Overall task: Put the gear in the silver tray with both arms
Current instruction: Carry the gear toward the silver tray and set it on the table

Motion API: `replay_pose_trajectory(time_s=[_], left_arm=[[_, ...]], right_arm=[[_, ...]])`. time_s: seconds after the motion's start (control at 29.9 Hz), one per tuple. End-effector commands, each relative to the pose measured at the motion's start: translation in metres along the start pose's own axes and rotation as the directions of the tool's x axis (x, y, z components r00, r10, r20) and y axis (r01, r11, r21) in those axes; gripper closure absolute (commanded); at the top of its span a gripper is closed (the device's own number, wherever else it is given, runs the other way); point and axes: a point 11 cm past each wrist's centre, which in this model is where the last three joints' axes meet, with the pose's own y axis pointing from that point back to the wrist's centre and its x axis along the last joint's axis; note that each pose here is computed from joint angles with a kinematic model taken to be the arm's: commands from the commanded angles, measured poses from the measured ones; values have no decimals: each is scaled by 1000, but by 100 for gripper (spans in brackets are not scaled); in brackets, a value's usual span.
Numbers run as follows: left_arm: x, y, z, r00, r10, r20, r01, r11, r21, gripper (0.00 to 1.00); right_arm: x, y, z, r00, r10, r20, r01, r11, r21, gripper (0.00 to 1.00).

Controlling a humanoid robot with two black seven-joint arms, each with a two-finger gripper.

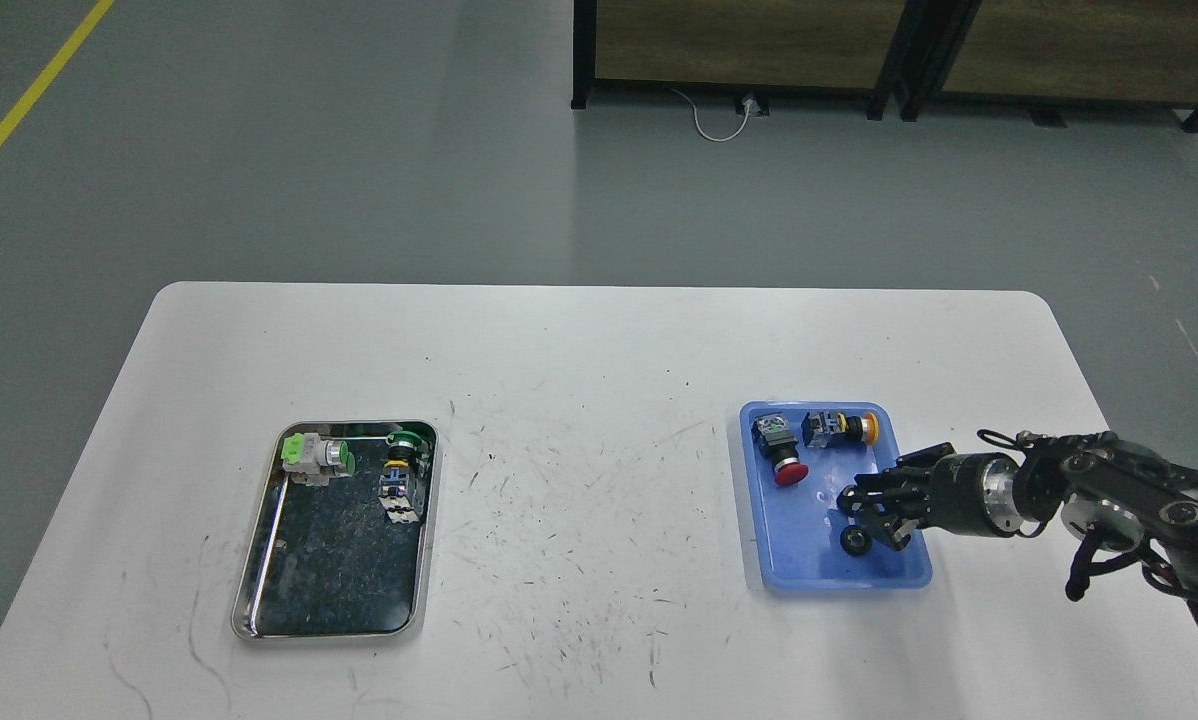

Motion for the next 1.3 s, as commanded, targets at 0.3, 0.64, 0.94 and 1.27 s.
replay_pose_trajectory(time_s=[0.3,0.64,0.94,1.27], left_arm=[[-5,-3,-5,1000,-11,3,11,1000,13,2],[-16,-13,-9,1000,-25,-1,25,1000,15,2],[-23,-16,-16,999,-37,0,37,999,27,2],[-22,-16,-15,999,-34,2,34,999,25,2]], right_arm=[[-8,9,-92,991,-76,-114,96,979,181,87],[-89,-46,-145,899,-257,-355,301,951,75,86],[-148,-74,-162,770,-366,-522,391,918,-68,86],[-206,-98,-178,649,-437,-623,447,882,-153,85]])
